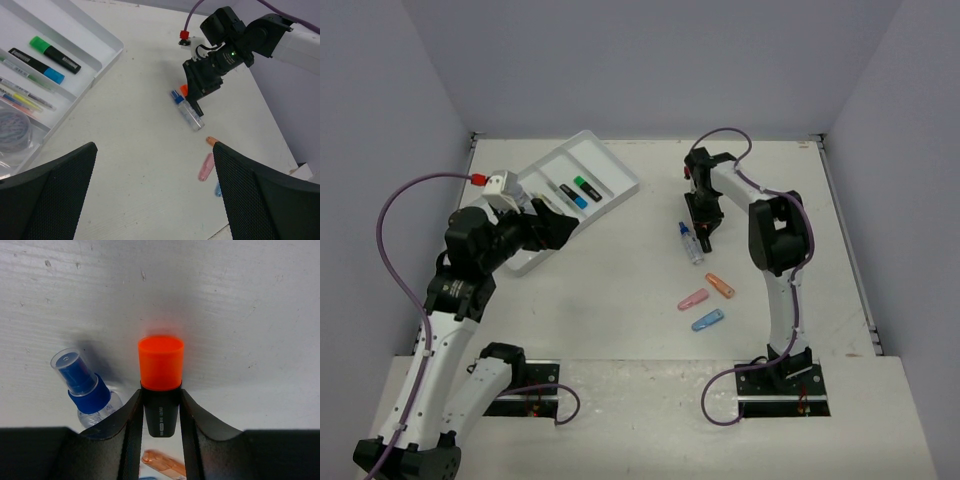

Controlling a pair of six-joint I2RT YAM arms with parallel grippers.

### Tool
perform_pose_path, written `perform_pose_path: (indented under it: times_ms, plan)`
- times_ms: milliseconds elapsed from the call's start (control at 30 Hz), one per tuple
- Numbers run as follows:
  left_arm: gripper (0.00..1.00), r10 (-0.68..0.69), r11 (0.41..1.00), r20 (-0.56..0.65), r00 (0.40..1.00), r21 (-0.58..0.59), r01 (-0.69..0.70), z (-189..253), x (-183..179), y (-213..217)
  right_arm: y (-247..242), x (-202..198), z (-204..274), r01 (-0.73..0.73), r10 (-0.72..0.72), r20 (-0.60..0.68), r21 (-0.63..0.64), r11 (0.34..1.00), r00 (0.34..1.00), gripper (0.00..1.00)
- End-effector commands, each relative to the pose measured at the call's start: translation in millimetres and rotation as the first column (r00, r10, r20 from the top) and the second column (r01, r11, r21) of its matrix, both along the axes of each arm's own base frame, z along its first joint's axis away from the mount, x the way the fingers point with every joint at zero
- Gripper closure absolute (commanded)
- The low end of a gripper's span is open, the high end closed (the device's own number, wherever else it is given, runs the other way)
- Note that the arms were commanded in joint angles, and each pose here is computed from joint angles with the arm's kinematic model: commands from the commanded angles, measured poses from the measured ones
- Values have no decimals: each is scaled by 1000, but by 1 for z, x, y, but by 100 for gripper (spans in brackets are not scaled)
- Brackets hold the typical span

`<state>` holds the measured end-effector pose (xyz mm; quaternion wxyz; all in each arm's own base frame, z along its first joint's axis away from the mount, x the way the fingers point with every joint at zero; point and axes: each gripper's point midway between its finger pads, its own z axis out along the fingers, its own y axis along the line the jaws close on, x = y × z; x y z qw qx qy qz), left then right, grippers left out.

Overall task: Sort the stationery into containers
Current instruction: Pick up the pen from the center of the board.

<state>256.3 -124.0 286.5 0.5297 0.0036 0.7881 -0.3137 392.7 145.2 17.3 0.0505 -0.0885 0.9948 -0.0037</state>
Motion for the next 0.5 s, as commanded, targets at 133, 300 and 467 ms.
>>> perform_pose_path:
  times_ms: [133, 300, 467]
  plan:
    - [0, -32, 999, 28, 999, 11, 32, 7, 4, -4, -17, 20, 30, 45, -39, 112, -53, 998, 993, 100]
    - [0, -119, 990, 13, 993, -72, 120, 4, 6, -23, -11, 29, 99, 81, -82, 306, 16, 997, 948, 100]
    - [0, -225, 942, 88, 970, -236, 240, 23, 7, -49, 30, 0, 162, -38, -13, 457, 101, 994, 889, 100]
